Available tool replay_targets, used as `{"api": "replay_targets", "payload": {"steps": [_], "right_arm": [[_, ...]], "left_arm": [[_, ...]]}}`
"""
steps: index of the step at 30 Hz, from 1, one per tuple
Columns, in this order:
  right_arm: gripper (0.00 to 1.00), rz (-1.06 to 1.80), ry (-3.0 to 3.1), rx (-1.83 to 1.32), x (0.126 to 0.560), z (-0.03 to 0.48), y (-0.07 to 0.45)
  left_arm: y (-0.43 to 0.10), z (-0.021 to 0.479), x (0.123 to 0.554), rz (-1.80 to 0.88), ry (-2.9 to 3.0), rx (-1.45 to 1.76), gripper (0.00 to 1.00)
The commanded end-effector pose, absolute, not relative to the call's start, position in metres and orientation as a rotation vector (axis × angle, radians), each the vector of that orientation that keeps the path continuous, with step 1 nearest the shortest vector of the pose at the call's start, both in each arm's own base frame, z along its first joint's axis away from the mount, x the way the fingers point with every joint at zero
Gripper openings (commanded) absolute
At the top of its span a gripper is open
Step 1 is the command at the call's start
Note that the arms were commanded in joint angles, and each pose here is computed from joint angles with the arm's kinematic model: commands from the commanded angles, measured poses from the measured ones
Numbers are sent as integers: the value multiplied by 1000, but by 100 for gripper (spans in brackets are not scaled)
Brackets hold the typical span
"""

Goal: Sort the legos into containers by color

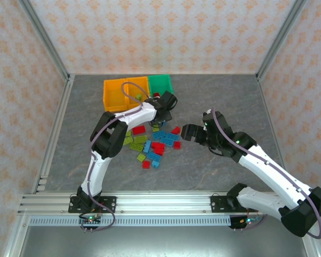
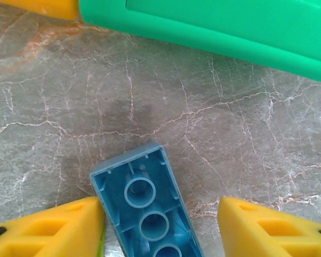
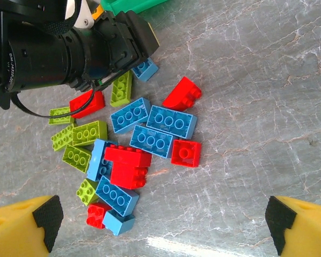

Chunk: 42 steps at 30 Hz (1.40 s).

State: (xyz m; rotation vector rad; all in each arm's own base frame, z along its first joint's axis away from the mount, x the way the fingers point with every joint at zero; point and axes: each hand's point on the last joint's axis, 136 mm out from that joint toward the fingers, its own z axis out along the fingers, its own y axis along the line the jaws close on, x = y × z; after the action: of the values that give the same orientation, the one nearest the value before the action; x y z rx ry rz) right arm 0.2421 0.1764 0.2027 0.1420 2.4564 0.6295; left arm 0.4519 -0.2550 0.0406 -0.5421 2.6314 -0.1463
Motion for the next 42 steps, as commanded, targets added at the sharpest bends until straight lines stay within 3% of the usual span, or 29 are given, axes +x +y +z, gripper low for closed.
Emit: {"api": "replay_targets", "payload": {"steps": [1,10,17,23,28,31,36,42], "right_arm": [[99,583,2450,151,241,205,168],[99,600,2444,162,241,209,169],[99,600,2446,167,240,208,169],[99,586,2418,192,239,209,162],[99,580,2391,202,240,212,159],[99,588,2389,198,241,211,160],[99,587,2390,191,240,210,160],[99,573,2396,190,238,209,157]], "left_arm": [[-239,39,454,-30,2655,-491,55],[-240,28,454,52,2756,-317,55],[-249,42,457,-9,2753,-252,30],[-247,124,449,-155,2622,-188,24],[-176,220,448,55,2383,-176,24],[-117,244,460,172,2293,-258,24],[-42,224,498,272,2331,-357,20],[-24,170,538,195,2455,-355,27]]}}
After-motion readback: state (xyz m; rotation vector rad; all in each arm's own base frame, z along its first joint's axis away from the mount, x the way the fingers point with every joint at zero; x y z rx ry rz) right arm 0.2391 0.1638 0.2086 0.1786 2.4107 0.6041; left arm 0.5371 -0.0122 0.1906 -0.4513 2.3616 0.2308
